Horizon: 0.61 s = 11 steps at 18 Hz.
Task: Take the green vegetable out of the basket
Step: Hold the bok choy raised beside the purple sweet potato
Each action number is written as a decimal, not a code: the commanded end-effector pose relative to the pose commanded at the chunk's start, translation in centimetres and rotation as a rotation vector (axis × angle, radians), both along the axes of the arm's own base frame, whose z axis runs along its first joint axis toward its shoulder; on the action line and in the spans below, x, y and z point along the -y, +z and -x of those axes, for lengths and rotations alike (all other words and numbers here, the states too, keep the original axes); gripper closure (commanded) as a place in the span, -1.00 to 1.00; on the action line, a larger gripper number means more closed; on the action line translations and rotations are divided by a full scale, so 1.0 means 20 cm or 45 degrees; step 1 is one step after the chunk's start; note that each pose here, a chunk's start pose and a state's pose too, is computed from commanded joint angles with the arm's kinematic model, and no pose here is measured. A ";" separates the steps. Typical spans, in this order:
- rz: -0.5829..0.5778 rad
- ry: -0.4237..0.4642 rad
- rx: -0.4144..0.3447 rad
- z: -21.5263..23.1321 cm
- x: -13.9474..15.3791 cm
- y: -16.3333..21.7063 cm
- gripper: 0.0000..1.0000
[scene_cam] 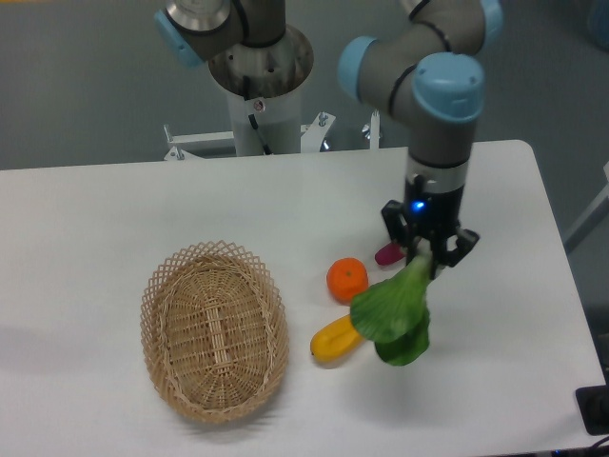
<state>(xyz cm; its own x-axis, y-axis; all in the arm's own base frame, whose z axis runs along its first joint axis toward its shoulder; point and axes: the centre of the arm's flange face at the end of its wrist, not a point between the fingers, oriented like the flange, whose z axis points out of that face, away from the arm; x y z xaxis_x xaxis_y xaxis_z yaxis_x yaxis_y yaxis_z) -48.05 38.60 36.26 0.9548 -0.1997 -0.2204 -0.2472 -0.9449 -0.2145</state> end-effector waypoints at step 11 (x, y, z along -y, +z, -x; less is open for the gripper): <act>0.001 -0.004 0.002 -0.01 0.00 -0.01 0.13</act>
